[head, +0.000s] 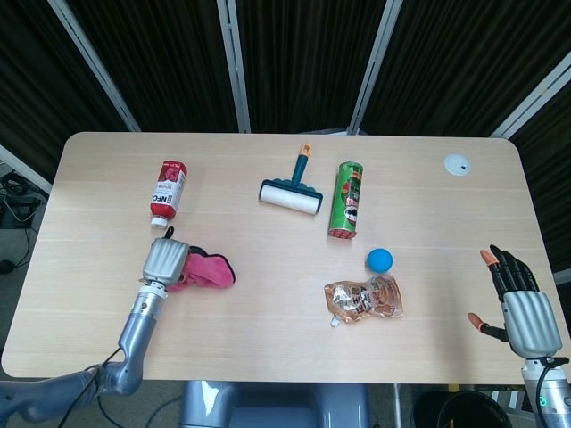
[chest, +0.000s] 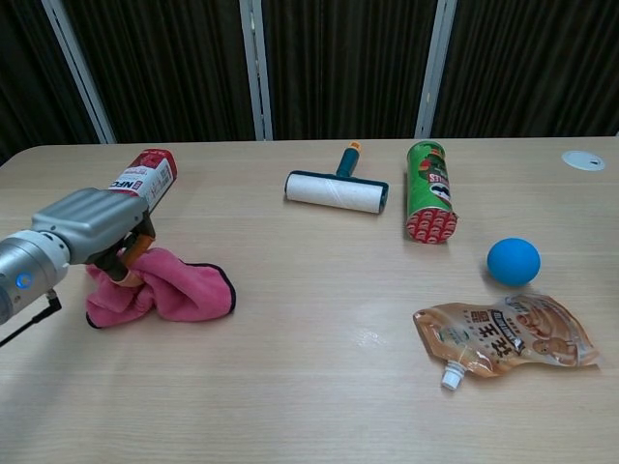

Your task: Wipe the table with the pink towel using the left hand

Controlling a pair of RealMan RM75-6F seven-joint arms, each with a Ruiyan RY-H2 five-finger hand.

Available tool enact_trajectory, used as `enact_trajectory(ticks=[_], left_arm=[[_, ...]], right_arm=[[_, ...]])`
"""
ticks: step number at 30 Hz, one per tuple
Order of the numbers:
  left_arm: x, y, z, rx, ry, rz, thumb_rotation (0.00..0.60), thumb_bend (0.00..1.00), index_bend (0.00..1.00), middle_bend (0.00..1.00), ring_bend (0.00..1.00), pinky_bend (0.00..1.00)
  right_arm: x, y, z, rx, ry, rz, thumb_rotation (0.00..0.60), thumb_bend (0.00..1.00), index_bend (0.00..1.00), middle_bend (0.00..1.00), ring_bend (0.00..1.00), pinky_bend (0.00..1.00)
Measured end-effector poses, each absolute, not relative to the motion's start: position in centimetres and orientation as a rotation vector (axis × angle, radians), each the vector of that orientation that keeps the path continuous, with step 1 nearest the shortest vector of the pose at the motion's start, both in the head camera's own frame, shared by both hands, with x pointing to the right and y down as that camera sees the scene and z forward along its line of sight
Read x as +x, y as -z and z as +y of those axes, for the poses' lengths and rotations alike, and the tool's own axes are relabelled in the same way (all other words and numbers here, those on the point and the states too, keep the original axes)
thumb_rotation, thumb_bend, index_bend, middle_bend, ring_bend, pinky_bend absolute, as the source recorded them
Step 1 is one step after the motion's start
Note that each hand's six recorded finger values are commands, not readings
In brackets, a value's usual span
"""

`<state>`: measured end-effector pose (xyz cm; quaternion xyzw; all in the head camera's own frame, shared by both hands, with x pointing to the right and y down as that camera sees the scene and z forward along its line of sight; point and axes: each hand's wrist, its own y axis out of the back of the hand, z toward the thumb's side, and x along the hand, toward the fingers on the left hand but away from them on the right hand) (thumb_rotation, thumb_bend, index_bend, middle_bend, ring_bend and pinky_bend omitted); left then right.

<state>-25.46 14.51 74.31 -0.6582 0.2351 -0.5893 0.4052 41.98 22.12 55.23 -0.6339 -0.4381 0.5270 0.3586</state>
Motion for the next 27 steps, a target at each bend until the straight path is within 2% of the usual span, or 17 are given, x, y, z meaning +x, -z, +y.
enact_trajectory(ticks=[6,14,19,27], left_arm=[[-20.3,-74.3,16.1,-1.751,1.400,0.587,0.600,0.38,0.82,0.66,0.58,0.56],[-14.3,-72.7,17.8,-1.844,1.272,0.593,0.600,0.38,0.82,0.66,0.58,0.56],[-15.3,-72.9,16.8,-1.788,1.293,0.590,0.600,0.38,0.82,0.66,0.58,0.56],[-21.7,-73.6,14.6,-1.651,1.404,0.567,0.600,0.38,0.80,0.65,0.58,0.56]], right_arm=[[42.0,-55.2,22.2,-1.641,-1.355,-1.130,0.600,0.09,0.00,0.00,0.00,0.10],[42.0,-55.2,22.2,-1.639,-1.356,-1.129,0.600,0.09,0.00,0.00,0.00,0.10],[42.1,-55.1,22.2,-1.640,-1.360,-1.135,0.600,0.09,0.00,0.00,0.00,0.10],[42.2,-55.1,22.2,-1.631,-1.360,-1.116,0.600,0.09,0.00,0.00,0.00,0.10]])
